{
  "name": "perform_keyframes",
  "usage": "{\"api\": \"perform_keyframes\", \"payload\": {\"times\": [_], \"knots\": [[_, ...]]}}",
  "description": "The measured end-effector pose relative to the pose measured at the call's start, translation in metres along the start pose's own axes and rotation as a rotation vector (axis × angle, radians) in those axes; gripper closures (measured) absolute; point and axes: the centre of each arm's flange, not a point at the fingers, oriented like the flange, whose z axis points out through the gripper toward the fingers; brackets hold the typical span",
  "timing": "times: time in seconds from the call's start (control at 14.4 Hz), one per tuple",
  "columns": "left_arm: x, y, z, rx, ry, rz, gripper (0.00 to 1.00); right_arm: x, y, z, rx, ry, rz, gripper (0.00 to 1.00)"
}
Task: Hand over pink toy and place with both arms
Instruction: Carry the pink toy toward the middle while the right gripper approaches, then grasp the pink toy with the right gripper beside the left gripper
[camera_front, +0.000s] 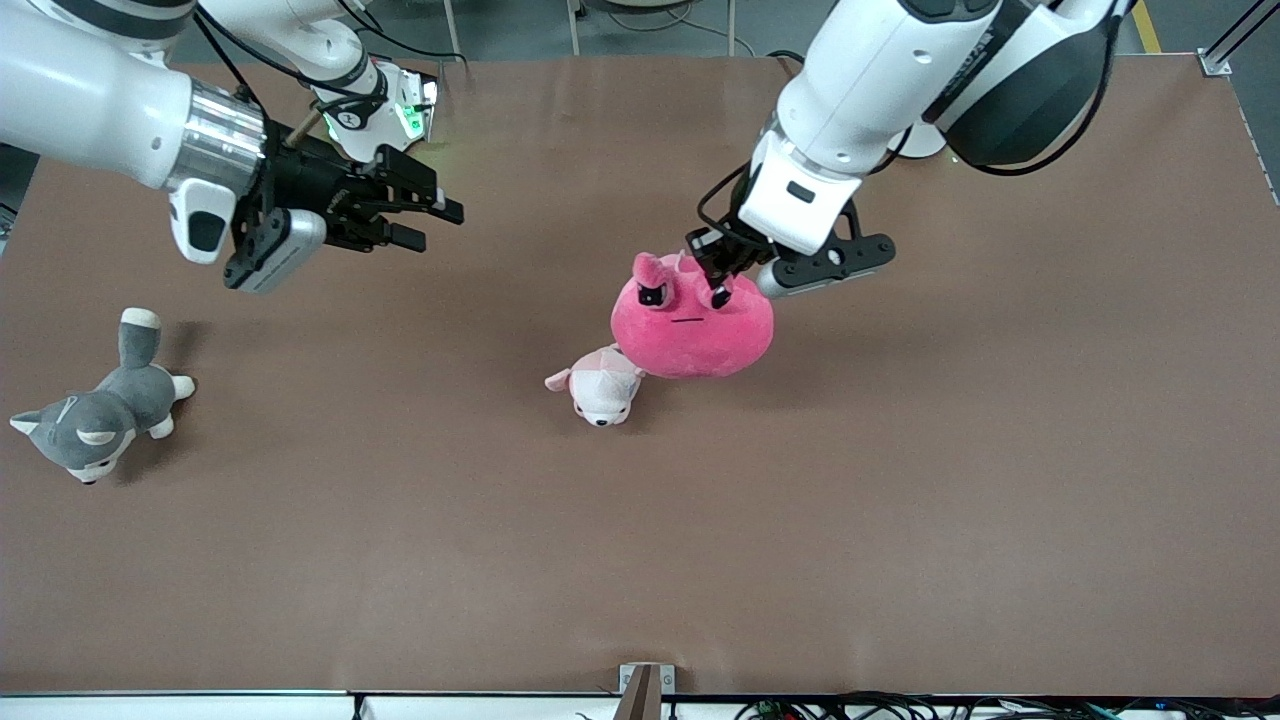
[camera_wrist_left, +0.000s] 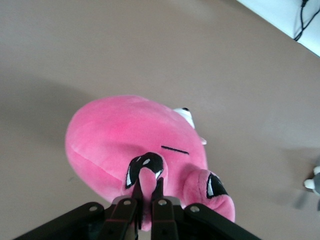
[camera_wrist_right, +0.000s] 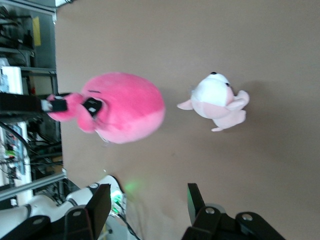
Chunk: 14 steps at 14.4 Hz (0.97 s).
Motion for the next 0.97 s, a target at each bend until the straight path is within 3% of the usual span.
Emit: {"api": "perform_keyframes", "payload": {"times": [0.49,0.97], "knots": [[-0.053,0.048,0.036,-0.102,-0.035,-0.153,0.91,-0.002,-0.027,0.027,0.016,0.01,0.081,0.32],[-0.062,0.058,0.044,-0.134,-0.05,-0.24,0.91,0.012,-0.01,0.054,-0.013,-0.017,0.107,0.32]]}}
